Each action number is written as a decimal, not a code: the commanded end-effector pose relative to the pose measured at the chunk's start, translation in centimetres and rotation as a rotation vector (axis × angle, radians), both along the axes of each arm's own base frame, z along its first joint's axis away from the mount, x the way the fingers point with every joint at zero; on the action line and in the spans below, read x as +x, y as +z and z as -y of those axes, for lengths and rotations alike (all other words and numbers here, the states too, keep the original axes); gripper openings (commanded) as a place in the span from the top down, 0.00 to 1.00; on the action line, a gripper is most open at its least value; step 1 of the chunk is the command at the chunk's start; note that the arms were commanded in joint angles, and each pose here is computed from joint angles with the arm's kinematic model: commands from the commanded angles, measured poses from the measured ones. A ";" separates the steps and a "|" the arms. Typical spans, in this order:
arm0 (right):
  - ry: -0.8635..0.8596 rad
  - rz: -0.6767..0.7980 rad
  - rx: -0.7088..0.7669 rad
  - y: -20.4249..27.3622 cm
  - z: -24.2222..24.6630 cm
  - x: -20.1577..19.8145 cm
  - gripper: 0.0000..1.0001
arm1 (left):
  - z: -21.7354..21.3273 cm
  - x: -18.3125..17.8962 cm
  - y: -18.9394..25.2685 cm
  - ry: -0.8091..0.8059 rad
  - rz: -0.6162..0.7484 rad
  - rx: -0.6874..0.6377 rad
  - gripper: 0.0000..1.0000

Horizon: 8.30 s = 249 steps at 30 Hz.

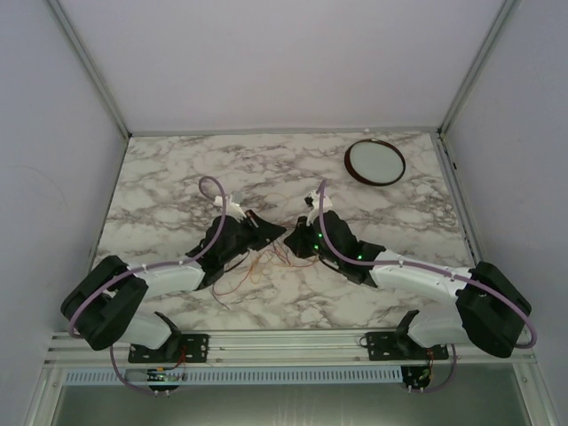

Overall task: Zip-tie the wires
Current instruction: Tie the cable at the center of the board, then adjust the cable at the center of the board.

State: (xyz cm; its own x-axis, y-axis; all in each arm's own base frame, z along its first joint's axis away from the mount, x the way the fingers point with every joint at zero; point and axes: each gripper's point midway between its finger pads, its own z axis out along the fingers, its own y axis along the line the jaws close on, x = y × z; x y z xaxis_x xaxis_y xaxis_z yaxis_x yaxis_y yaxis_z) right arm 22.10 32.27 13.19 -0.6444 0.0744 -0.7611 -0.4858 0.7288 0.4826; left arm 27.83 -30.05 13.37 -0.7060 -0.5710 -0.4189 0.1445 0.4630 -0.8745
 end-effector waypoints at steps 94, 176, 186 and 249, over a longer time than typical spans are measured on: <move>-0.024 0.053 0.004 2.1 -1.3 1.1 0.93 | 0.6 0.1 2.1 -0.055 0.058 -0.004 1.00; 0.627 0.804 0.278 8.1 -5.7 1.7 0.34 | -11.9 2.8 16.0 0.132 0.262 0.203 1.00; 0.707 0.852 0.202 7.9 -9.7 3.4 0.18 | -11.5 2.6 14.8 0.120 0.248 0.172 1.00; 0.612 0.627 -0.026 3.9 -6.2 5.9 1.00 | -14.1 0.8 15.8 0.203 0.292 0.240 1.00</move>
State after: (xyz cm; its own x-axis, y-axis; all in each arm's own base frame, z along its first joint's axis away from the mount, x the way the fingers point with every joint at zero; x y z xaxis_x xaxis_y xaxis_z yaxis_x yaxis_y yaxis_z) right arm 27.30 39.13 15.72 -0.0623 -0.1828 -0.9812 -0.9721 0.2340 0.0181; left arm 28.92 -16.64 28.46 -0.4529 -0.5502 -0.7015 0.2499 0.6770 -0.6923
